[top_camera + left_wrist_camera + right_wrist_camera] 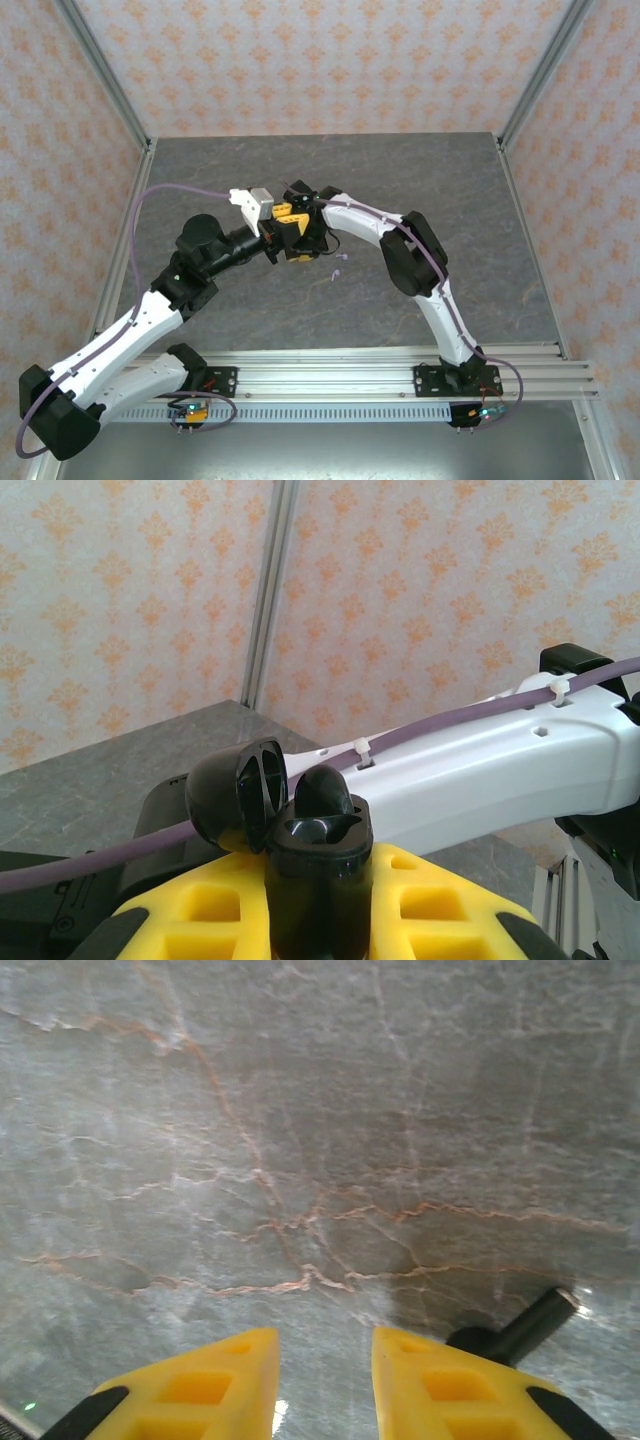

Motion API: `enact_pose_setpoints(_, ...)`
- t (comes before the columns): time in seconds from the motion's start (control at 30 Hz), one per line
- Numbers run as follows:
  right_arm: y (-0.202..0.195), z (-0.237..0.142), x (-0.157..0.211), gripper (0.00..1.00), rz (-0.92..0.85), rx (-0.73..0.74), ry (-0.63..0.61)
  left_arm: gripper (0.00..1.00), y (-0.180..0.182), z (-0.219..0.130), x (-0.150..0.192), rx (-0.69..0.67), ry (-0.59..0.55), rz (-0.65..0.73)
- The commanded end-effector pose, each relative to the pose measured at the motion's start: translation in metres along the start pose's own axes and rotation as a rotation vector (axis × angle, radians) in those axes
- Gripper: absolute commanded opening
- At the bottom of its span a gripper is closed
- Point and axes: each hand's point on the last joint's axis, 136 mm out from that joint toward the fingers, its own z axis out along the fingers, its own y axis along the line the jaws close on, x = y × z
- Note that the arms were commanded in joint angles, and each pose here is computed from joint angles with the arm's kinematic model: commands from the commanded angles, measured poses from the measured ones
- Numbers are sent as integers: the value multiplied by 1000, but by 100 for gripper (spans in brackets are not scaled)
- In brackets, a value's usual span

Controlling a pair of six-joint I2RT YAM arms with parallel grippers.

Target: Insert wireless bluetooth earbuds into charging case

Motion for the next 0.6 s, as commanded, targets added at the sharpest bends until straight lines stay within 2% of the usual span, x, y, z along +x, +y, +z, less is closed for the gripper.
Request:
enact_pose_setpoints(0.0, -20, -3, 2, 30, -6, 125, 5, 3, -10, -4, -18, 28, -48, 22)
enact_pose_setpoints(0.57, -65, -36, -3, 30, -50, 427, -52, 3, -9, 0, -18, 27, -44, 16)
